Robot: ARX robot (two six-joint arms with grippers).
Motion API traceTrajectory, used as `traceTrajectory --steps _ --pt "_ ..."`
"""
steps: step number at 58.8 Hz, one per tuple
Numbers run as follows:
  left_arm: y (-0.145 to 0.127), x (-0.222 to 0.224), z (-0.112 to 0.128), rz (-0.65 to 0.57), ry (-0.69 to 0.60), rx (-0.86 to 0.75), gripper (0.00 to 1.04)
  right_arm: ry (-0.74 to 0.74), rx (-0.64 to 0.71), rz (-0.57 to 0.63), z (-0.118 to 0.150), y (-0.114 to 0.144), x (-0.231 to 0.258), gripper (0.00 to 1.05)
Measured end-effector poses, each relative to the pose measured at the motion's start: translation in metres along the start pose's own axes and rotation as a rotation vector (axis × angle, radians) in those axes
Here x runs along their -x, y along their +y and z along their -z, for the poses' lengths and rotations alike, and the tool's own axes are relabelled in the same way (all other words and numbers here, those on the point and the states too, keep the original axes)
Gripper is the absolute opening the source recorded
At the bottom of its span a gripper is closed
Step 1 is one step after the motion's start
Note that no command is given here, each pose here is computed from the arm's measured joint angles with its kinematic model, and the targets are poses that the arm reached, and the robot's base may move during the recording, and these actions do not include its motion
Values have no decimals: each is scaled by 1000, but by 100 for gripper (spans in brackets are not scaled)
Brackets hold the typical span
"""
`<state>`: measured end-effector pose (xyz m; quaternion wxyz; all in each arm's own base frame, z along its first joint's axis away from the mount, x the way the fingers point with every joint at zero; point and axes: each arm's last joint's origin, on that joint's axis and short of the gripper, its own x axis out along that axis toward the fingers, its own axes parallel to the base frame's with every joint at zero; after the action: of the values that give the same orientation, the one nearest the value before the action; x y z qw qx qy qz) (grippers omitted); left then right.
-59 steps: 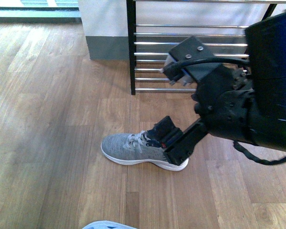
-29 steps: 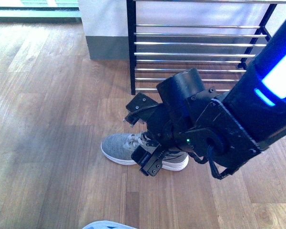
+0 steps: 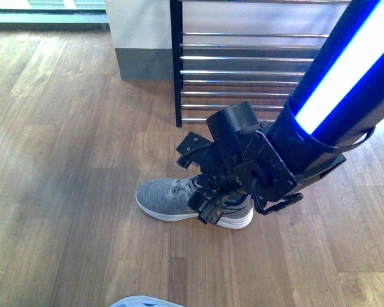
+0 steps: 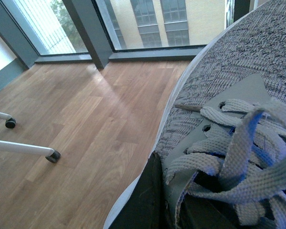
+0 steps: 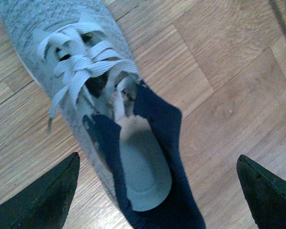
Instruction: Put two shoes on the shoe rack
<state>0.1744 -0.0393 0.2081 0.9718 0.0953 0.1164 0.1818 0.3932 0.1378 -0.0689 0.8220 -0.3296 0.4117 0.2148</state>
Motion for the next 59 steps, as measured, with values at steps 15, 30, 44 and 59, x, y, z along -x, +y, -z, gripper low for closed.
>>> traceTrajectory --steps 15,30,44,59 --pt "0 0 0 0 0 0 2 17 1 29 3 -9 -7 95" --pt "0 0 0 0 0 0 2 19 31 87 5 -21 -18 95" --pt "0 0 0 0 0 0 2 34 47 114 10 -25 -29 95" --pt "0 0 0 0 0 0 2 39 58 93 18 -11 -52 80"
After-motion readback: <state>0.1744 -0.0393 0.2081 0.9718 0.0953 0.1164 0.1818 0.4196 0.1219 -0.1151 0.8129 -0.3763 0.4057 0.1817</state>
